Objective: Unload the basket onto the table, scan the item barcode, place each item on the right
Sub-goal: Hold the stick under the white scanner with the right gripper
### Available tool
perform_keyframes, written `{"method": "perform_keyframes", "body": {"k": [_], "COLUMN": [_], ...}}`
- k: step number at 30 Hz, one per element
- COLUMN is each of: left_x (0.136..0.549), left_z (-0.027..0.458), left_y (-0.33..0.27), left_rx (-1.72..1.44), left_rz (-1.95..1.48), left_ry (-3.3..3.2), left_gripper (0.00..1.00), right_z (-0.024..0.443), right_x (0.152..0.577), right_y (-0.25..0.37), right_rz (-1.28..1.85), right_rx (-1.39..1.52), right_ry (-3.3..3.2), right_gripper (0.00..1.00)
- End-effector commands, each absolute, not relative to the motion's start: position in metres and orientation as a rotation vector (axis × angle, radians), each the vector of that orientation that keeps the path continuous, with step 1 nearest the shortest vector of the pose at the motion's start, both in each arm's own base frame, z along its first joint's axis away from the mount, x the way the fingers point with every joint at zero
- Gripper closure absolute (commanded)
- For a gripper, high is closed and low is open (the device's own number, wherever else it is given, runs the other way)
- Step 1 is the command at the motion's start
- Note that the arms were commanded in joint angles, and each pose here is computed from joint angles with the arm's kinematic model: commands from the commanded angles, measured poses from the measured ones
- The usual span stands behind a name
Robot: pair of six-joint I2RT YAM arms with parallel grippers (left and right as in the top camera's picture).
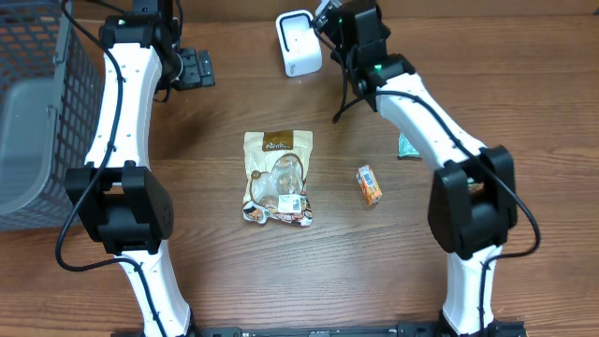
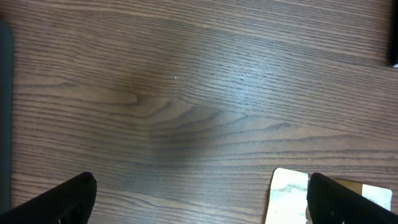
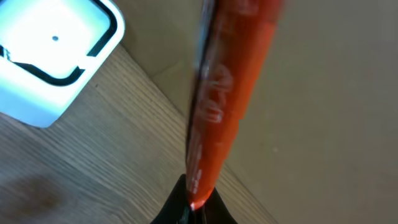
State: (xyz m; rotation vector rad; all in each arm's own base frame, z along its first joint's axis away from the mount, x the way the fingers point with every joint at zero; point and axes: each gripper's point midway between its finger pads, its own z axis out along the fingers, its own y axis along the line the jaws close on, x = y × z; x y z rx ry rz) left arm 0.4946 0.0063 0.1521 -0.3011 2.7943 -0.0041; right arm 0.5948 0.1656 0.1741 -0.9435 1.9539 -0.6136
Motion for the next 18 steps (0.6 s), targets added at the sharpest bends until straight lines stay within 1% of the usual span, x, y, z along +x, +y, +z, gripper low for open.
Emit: {"method": "perform_keyframes", "body": {"k": [1, 7, 13, 18], "left_x": [0.497, 0.497, 0.497, 0.497], "left_z": [0.165, 0.165, 0.165, 0.165], "left_y": [0.007, 0.007, 0.007, 0.007], "left_rx": [-0.311, -0.311, -0.311, -0.311], "left_rz": [0.001, 0.001, 0.001, 0.001], "left_ry": [2.759, 2.759, 2.759, 2.759], "left_gripper": [0.00, 0.00, 0.01, 0.01], "right_z": [0.164, 0.134, 0.122, 0.105], "right_x": [0.605, 0.619, 0.631, 0.632], "right_y": [0.169, 0.173, 0.181, 0.181], "right_rz": [-0.705, -0.864, -0.884, -0.915], "right_rx": [-0.980, -1.060, -1.022, -1.083], "right_ry": [1.915, 1.854, 1.799, 1.798], "right_gripper": [0.96, 0.96, 0.96, 0.96]}}
